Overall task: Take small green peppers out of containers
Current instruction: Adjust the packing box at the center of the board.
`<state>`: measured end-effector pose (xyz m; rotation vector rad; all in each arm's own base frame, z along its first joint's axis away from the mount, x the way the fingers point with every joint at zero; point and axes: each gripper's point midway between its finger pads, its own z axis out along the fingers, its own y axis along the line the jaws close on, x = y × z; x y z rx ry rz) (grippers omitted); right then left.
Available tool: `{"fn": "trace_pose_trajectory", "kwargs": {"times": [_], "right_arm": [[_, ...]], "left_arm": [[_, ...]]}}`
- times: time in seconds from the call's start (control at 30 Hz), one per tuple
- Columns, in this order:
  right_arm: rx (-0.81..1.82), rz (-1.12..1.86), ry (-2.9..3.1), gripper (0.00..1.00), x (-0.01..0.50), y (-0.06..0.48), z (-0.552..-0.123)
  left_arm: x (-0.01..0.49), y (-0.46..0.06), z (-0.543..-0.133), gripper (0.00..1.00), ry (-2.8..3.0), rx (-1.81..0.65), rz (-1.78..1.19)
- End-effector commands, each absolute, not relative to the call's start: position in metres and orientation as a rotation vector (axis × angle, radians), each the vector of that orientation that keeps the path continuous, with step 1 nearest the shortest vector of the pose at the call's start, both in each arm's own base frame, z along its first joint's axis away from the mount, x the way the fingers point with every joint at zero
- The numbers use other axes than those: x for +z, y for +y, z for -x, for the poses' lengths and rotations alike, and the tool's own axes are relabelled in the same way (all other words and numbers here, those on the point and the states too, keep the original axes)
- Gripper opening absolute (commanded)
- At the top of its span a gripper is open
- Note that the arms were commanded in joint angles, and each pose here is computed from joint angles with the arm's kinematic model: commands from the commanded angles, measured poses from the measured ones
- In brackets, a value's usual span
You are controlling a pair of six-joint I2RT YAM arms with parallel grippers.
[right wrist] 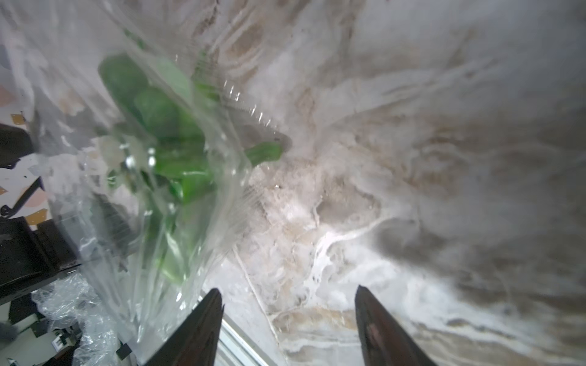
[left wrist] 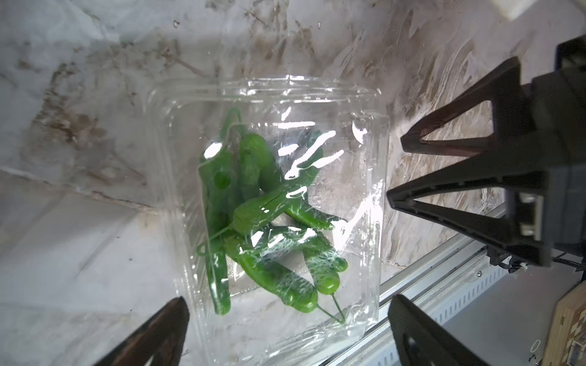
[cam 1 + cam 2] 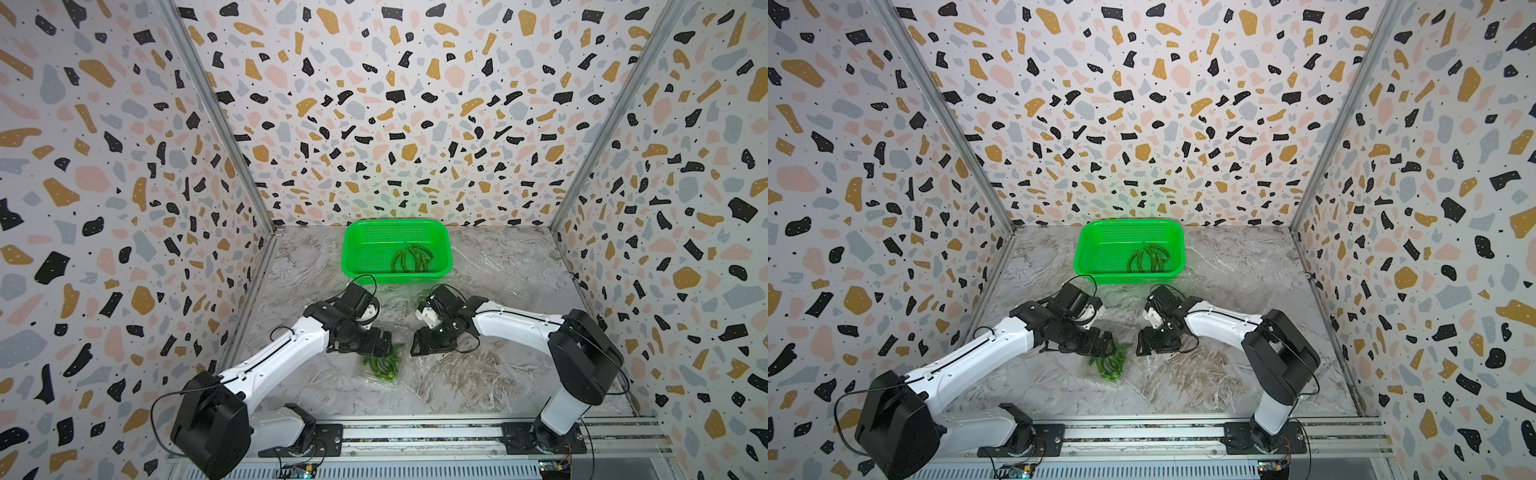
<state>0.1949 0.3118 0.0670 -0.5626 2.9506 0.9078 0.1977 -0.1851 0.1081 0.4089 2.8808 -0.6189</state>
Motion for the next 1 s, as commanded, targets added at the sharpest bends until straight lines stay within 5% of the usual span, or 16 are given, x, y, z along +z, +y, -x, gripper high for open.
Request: {"fn": "trace_pose_trajectory", "kwargs": {"times": [0.0,0.27,0.7,0.97], "right_arm": [[1.054,0.463,2.886,0.64,0.096,0.306,-0.184],[1.374,0.288,2.701,0.61,0.141,0.322,-0.189],[1.426,0.294,2.741,0.55,0.121,0.378,-0.209],[1.427,0.293,2.745,0.54,0.119,0.393,-0.208]], "left_arm": [[0.111,-0.179,-0.195,0.99,2.897,-0.568,-0.405],[0.114,-0.185,-0.208,0.99,2.898,-0.552,-0.402],[0.120,-0.222,-0.215,0.99,2.789,-0.855,-0.377],[0.119,-0.215,-0.210,0.99,2.793,-0.828,-0.383]]}}
